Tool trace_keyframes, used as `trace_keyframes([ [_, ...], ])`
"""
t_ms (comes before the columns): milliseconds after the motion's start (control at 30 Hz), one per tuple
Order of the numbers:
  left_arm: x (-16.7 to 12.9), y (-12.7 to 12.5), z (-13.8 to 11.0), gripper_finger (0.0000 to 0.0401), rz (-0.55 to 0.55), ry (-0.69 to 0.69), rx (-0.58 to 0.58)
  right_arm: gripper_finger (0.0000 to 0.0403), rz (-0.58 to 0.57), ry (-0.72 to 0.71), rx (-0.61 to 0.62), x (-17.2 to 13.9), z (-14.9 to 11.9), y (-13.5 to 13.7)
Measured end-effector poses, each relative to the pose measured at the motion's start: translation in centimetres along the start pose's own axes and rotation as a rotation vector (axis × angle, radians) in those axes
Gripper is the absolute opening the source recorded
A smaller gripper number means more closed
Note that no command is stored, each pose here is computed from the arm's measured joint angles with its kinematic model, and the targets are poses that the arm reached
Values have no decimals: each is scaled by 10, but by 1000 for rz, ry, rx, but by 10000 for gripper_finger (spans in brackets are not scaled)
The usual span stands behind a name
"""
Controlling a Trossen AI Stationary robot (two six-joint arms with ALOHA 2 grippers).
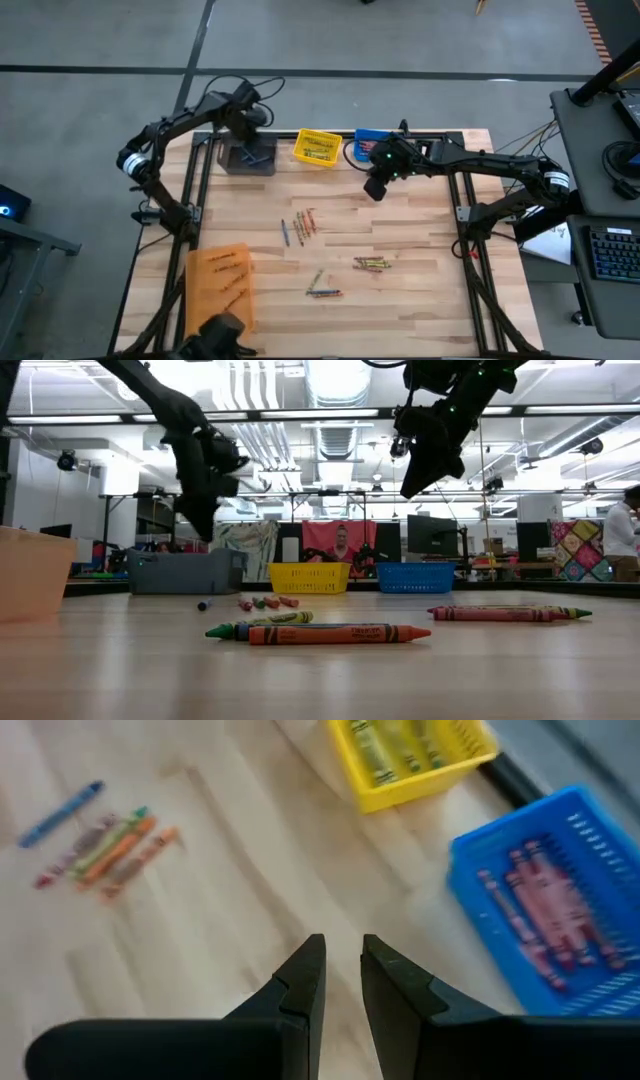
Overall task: Sort crayons
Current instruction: Put the red crayon into the blue bin
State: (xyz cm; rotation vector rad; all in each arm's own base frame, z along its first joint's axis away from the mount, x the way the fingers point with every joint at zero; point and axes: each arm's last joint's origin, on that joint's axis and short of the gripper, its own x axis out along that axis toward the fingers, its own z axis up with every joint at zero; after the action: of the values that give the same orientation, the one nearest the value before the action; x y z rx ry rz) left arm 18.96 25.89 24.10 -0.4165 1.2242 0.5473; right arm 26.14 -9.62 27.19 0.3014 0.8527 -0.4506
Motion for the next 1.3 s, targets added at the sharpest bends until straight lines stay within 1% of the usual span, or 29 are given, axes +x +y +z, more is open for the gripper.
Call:
trace_keyframes([
  [100, -11, -19, 6, 61, -75, -100, 17, 57, 71, 15, 37, 0, -1, 6],
  [267, -29, -57, 13, 55, -104, -258, 90, 57, 161, 64, 102, 4, -6, 23],
  [400, -39, -90, 9, 54, -138, -388, 173, 57, 259, 125, 89, 9, -12, 43],
  [500, -44, -113, -1, 53, -178, -463, 205, 57, 300, 192, 66, 14, -20, 57],
  [567, -49, -126, -10, 53, -208, -504, 221, 57, 307, 238, 44, 15, -26, 68],
  [633, -53, -138, -19, 53, -235, -541, 239, 57, 302, 293, 49, 14, -32, 75],
  [733, -62, -151, -31, 53, -245, -585, 244, 57, 284, 375, 72, 13, -39, 85],
  [800, -69, -159, -39, 53, -252, -612, 240, 57, 270, 421, 67, 12, -44, 92],
  [900, -77, -171, -49, 53, -266, -649, 244, 57, 282, 449, 27, 9, -48, 106],
  [1067, -89, -190, -67, 53, -299, -692, 281, 57, 297, 488, -48, 7, -59, 124],
  [1300, -102, -215, -91, 53, -405, -705, 342, 56, 299, 536, -118, 6, -76, 145],
])
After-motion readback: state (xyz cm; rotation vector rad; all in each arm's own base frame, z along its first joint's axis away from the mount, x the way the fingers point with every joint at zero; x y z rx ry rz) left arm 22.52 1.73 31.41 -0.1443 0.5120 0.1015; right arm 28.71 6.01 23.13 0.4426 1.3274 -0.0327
